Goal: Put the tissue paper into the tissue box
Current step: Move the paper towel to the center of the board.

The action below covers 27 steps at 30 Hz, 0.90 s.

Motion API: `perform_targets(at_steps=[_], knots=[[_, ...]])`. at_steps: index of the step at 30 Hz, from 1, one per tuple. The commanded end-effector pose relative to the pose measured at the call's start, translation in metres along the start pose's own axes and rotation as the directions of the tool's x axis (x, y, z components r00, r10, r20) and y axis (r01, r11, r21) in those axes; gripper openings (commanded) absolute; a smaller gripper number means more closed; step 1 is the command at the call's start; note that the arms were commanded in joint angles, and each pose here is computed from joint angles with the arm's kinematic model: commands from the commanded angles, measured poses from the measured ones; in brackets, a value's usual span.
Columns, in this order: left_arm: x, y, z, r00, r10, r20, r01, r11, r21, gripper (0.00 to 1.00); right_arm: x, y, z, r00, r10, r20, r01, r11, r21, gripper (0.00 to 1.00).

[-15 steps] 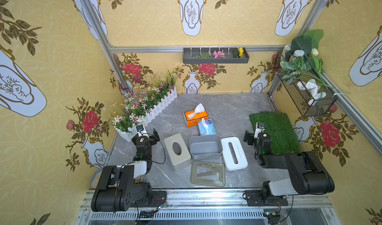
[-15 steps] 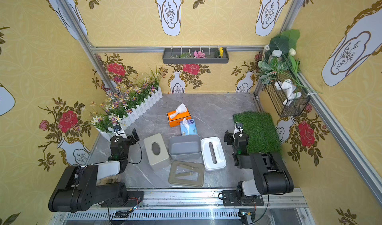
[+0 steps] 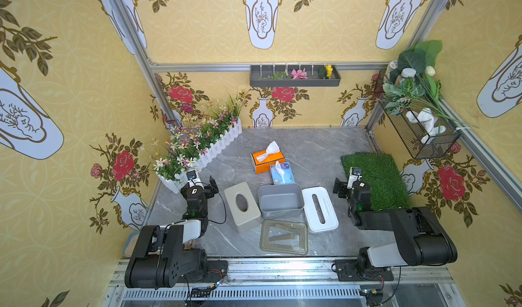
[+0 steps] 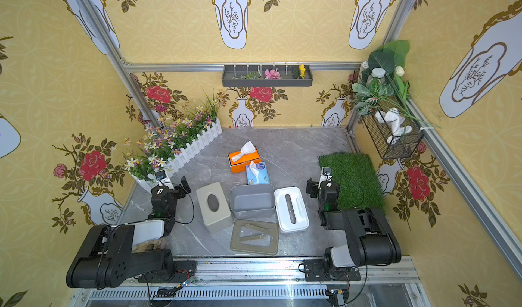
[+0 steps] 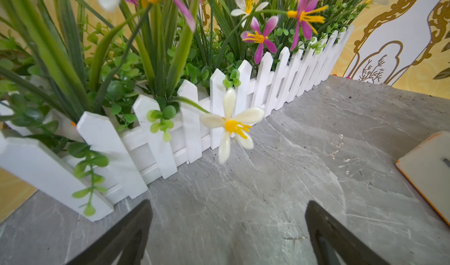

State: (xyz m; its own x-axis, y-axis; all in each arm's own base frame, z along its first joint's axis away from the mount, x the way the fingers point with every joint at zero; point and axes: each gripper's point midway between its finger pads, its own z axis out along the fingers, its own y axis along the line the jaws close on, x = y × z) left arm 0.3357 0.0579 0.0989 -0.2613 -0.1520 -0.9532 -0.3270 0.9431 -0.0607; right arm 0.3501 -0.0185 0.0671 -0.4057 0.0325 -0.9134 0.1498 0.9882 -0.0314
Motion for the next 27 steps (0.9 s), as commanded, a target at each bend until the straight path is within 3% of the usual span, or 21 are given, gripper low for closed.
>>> perform_targets(at_steps=[1, 7, 12, 14, 17, 22, 27], knots=[[-0.005, -0.001, 0.001, 1.000, 0.001, 0.017, -0.001, 1.000, 0.000, 1.00, -0.013, 0.001, -0.001, 0.999, 0.011, 0.051, -0.011, 1.000, -0.004, 0.97], [-0.008, 0.003, 0.004, 1.000, -0.015, 0.007, 0.015, 1.000, -0.005, 1.00, -0.016, 0.001, -0.002, 0.998, -0.009, 0.057, 0.008, 1.000, 0.014, 0.97], [-0.032, -0.004, 0.003, 0.998, 0.040, -0.040, -0.042, 0.998, -0.054, 1.00, -0.048, 0.020, -0.002, 0.993, -0.108, -0.043, 0.109, 0.994, 0.023, 0.97], [-0.046, -0.012, -0.002, 0.996, 0.079, -0.039, -0.082, 0.994, -0.067, 1.00, -0.060, 0.028, -0.003, 0.992, -0.094, -0.080, 0.094, 0.996, -0.007, 0.97], [-0.069, -0.008, -0.014, 0.998, -0.034, -0.052, 0.028, 0.992, -0.126, 1.00, -0.070, 0.040, -0.005, 0.991, -0.040, -0.124, 0.032, 0.997, -0.064, 0.97], [-0.081, -0.044, -0.022, 0.953, -0.128, -0.275, 0.133, 0.991, -0.002, 1.00, -0.078, 0.092, -0.016, 0.975, -0.064, -0.211, 0.004, 0.962, -0.273, 0.97], [-0.068, -0.088, -0.034, 0.890, -0.080, -0.449, 0.131, 0.988, 0.083, 1.00, -0.062, 0.147, -0.033, 0.922, -0.207, -0.328, 0.058, 0.910, -0.411, 0.97]])
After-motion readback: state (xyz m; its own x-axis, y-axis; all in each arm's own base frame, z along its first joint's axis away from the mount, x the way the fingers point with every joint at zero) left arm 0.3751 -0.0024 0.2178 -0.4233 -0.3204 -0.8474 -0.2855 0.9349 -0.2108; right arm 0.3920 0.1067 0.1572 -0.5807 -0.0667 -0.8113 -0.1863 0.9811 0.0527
